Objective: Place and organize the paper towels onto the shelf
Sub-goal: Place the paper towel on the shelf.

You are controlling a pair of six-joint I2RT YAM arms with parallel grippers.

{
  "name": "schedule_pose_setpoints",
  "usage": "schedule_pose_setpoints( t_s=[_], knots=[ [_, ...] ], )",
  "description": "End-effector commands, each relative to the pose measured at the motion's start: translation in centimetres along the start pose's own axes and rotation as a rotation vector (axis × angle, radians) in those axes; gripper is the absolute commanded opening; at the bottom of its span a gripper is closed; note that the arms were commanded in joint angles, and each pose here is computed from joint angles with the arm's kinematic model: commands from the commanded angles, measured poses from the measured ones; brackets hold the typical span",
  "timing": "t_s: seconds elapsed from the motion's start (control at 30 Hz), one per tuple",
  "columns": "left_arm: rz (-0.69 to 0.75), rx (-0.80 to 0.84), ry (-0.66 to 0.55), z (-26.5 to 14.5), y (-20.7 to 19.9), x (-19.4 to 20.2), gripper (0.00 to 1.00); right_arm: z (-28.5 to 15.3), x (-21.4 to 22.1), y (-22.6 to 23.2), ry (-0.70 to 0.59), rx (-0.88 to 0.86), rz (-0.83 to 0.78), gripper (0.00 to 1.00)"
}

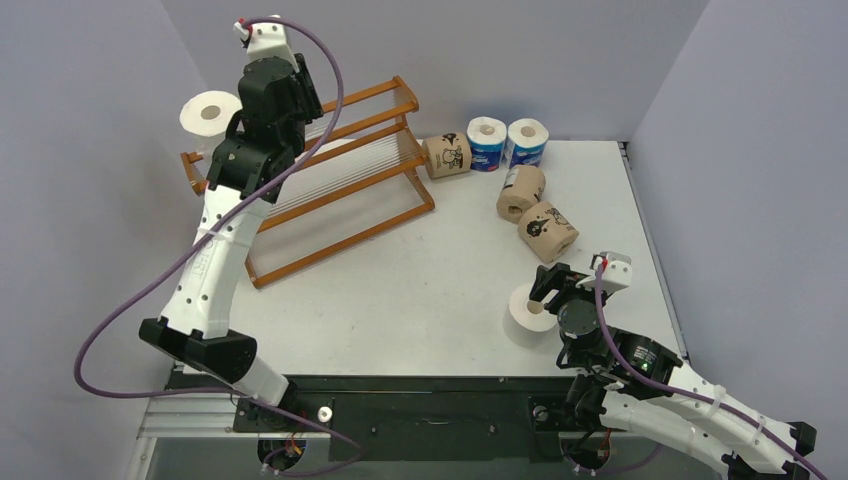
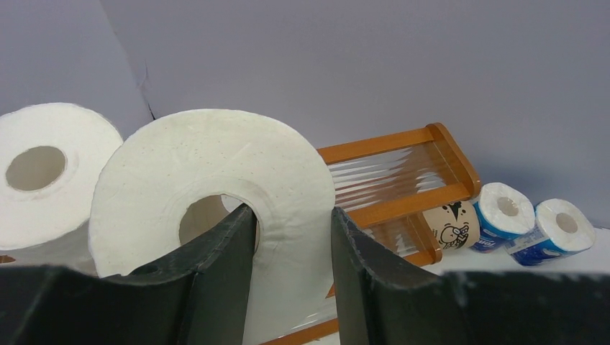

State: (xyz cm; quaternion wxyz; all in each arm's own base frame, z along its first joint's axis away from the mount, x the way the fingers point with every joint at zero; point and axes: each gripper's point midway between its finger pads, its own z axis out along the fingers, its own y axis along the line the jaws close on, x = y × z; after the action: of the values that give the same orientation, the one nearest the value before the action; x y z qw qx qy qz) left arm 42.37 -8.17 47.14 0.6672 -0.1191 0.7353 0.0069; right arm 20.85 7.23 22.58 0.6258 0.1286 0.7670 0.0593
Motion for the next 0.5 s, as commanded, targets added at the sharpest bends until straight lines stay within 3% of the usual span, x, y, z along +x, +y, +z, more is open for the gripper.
schedule_pose_setpoints(
  t_s=[0.0,0.47],
  knots=[
    [-0.079,0.011,-0.059,0.6,0.1,-3.1,0.22,0.2,0.1,0.1,-0.006,0.004,0.013,0.65],
    [-0.118,-0.040,0.004,4.0,2.2,-1.5,0.22,0.3,0.3,0.1,-0.005,0.007,0.003,0.65]
  ],
)
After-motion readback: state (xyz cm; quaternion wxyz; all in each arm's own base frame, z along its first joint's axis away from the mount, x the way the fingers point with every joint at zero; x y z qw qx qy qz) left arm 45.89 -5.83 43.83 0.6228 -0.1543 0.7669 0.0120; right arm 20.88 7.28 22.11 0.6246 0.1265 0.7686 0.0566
